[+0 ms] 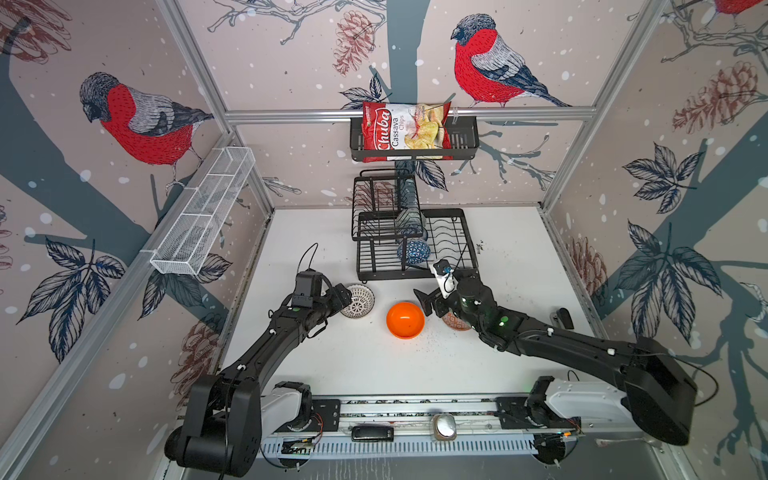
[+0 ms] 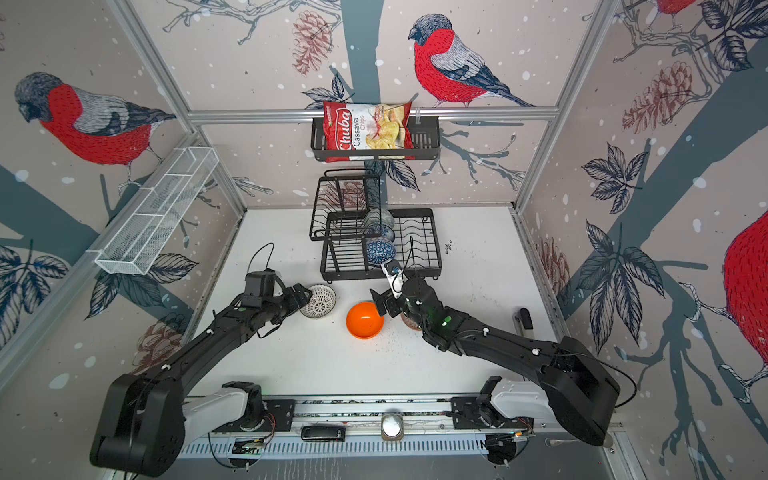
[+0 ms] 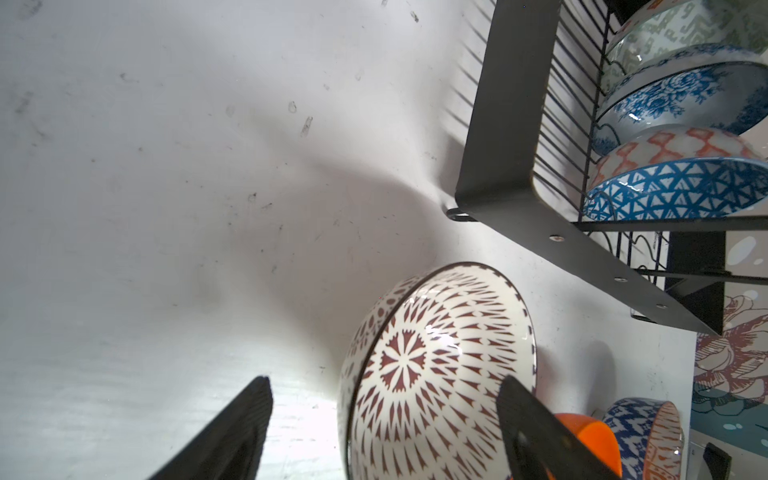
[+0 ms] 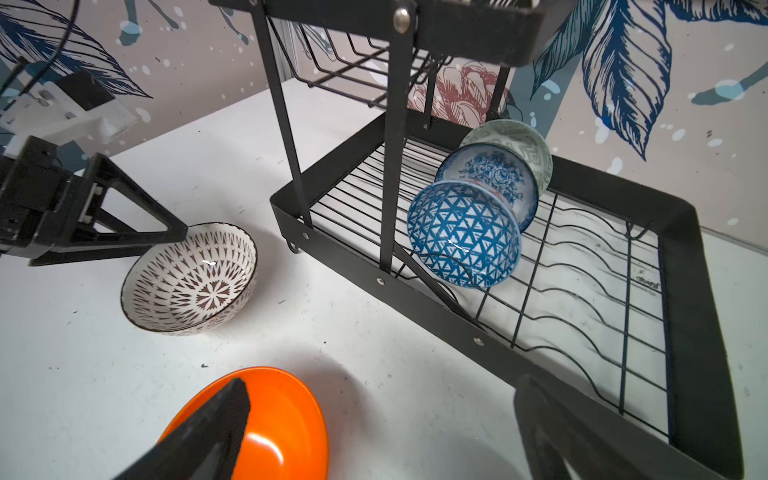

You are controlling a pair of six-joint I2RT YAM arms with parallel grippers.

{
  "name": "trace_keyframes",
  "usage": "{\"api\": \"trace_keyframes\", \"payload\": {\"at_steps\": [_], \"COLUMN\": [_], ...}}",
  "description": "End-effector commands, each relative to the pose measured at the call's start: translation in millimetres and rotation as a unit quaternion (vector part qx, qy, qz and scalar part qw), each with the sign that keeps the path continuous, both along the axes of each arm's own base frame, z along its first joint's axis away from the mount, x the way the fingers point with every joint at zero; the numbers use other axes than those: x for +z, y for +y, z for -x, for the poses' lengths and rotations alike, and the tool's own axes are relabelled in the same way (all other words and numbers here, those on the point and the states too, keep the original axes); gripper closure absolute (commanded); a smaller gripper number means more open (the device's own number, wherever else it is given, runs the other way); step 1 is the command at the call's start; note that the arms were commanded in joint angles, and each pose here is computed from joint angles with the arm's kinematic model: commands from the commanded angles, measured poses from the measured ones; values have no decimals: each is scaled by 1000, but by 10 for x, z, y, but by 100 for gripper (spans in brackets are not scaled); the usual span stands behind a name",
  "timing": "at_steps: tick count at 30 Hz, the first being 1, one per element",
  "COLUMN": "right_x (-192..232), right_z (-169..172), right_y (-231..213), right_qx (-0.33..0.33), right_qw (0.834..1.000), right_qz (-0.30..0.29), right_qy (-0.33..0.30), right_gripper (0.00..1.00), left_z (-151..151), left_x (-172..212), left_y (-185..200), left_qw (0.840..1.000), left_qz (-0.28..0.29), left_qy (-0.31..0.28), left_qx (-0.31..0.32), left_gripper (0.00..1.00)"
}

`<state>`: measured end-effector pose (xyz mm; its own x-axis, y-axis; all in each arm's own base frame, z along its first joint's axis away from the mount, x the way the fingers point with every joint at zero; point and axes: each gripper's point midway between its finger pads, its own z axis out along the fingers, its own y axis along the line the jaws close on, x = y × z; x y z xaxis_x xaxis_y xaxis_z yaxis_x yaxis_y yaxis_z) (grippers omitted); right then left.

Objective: Load the bowls into the dish rack
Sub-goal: 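Grasp the white mesh bowl's rim with the left gripper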

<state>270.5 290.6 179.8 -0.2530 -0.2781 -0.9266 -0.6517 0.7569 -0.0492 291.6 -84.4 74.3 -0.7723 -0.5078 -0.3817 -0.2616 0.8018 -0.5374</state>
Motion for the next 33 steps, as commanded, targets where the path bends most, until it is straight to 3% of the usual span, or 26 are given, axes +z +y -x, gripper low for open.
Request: {"api": "trace_keyframes", "payload": {"at_steps": [1, 5, 14, 17, 25, 33], "right_x": [11, 22, 72, 81, 67, 38], "right_z": [-29, -20, -56, -83, -177, -224], "right_y": [74, 20, -97, -141, -228, -226], "right_qx": [6, -3, -22, -28, -37, -37], "right_qw": [1000, 1000, 999, 998, 997, 997], "right_qz": [-8, -20, -39, -47, -64, -63], "right_qy": [1, 1, 3, 6, 25, 36], "right_gripper": [0, 0, 0, 0, 0, 0], "left_z": [-18, -9, 27, 50, 42, 19], "left_x": [-29, -27, -130, -170, -234, -169], "left_y": [4, -26, -15, -14, -69, -56], "left_qw": [1000, 999, 999, 999, 998, 998], "left_qz": [-12, -31, -48, -53, -52, -54], "left_qy": [0, -5, -1, 3, 13, 3], "left_qx": [-1, -5, -8, -10, -25, -20], "left_gripper": [18, 21, 52, 55, 86, 100]}}
